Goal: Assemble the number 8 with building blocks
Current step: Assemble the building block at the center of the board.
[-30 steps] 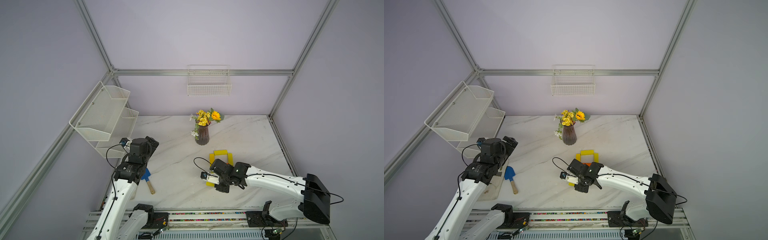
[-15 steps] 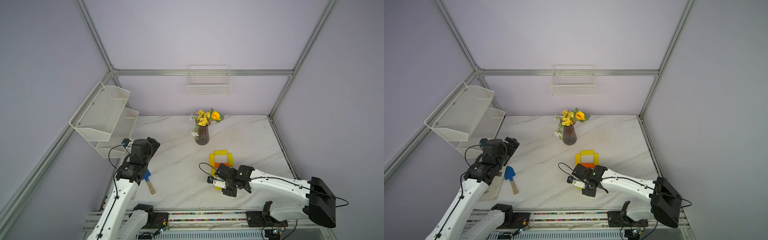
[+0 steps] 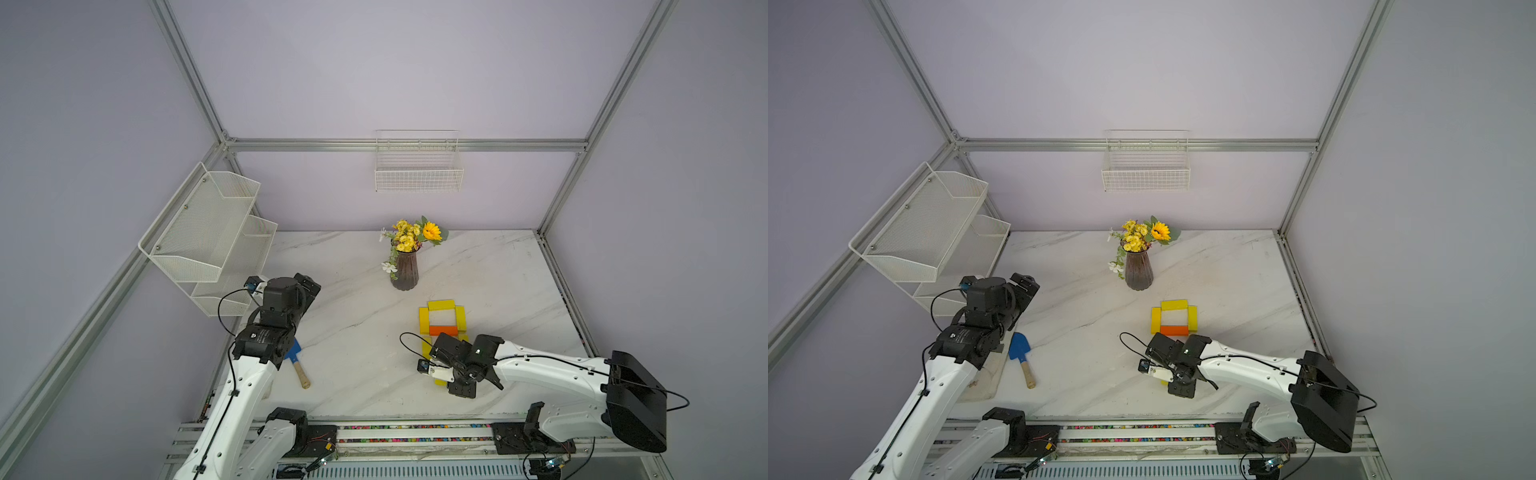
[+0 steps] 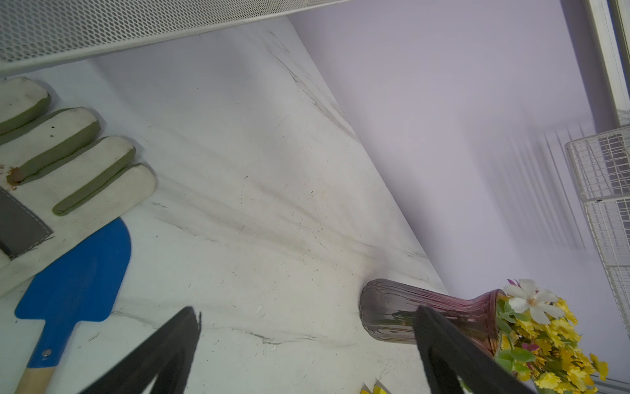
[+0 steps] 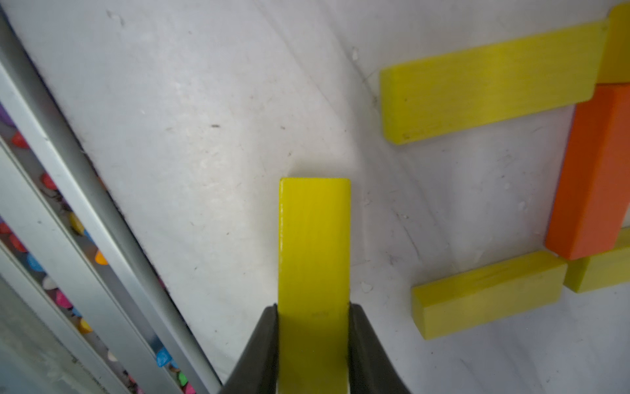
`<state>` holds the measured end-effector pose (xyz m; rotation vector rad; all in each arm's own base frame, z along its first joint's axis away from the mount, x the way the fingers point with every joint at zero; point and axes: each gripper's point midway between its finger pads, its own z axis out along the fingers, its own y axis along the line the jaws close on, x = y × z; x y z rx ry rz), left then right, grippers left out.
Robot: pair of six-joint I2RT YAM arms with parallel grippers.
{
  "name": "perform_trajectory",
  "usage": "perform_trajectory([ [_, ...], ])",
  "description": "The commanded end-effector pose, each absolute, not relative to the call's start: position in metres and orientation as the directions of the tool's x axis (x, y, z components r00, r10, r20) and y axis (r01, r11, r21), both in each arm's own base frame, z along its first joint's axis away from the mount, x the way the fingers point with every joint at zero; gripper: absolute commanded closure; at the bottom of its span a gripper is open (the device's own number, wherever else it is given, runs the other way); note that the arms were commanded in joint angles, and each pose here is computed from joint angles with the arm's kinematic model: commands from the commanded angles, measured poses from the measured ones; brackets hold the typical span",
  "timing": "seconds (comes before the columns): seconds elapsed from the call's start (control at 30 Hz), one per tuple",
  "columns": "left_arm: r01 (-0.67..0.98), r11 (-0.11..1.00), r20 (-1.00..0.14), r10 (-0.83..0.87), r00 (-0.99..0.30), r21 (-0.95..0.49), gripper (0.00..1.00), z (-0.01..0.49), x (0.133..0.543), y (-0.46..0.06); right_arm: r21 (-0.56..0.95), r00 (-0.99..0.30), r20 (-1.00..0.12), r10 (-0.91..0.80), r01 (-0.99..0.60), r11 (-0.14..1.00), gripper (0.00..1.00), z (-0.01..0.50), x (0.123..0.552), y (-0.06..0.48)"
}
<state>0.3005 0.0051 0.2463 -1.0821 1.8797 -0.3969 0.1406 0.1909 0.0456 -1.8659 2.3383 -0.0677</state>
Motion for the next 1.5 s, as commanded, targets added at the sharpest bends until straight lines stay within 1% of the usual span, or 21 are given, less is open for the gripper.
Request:
perform_trajectory([
  [0.0, -0.499, 0.567, -0.556, -0.809, -0.19, -0.655, 0.0, 0.252, 0.306, 0.006, -0.136, -0.19, -0.083, -0.978, -0.97, 0.2, 0.71, 0.036, 0.145, 0.197],
  [0.07, -0.499, 0.569, -0.556, -0.809, -0.193, -0.654, 0.0, 0.252, 0.307, 0.006, -0.139, -0.192, -0.062, -0.98, -0.97, 0.199, 0.69, 0.029, 0.146, 0.195],
  [0.23, -0.492, 0.573, -0.556, -0.807, -0.199, -0.656, 0.0, 0.25, 0.309, 0.004, -0.144, -0.192, -0.054, -0.98, -0.97, 0.198, 0.66, 0.021, 0.152, 0.199],
  [0.43, -0.489, 0.577, -0.557, -0.805, -0.204, -0.654, 0.0, 0.25, 0.309, 0.004, -0.173, -0.205, 0.003, -0.979, -0.964, 0.201, 0.64, 0.008, 0.159, 0.189],
  [0.77, -0.485, 0.57, -0.551, -0.811, -0.199, -0.663, 0.0, 0.251, 0.308, 0.003, -0.235, -0.263, 0.0, -0.965, -0.938, 0.255, 0.61, 0.013, 0.182, 0.177],
  [1.1, -0.48, 0.57, -0.55, -0.811, -0.199, -0.667, 0.0, 0.251, 0.308, 0.003, -0.304, -0.259, 0.05, -0.964, -0.924, 0.233, 0.55, 0.009, 0.198, 0.168],
  [1.3, -0.479, 0.57, -0.552, -0.81, -0.196, -0.667, 0.0, 0.252, 0.308, 0.003, -0.329, -0.248, 0.041, -0.968, -0.918, 0.221, 0.52, 0.013, 0.205, 0.17],
  [1.37, -0.478, 0.57, -0.551, -0.811, -0.196, -0.669, 0.0, 0.252, 0.309, 0.003, -0.329, -0.248, 0.034, -0.968, -0.917, 0.224, 0.48, 0.014, 0.206, 0.172],
  [1.47, -0.478, 0.569, -0.551, -0.811, -0.195, -0.669, 0.0, 0.251, 0.309, 0.003, -0.329, -0.25, 0.033, -0.968, -0.917, 0.226, 0.47, 0.014, 0.207, 0.172],
])
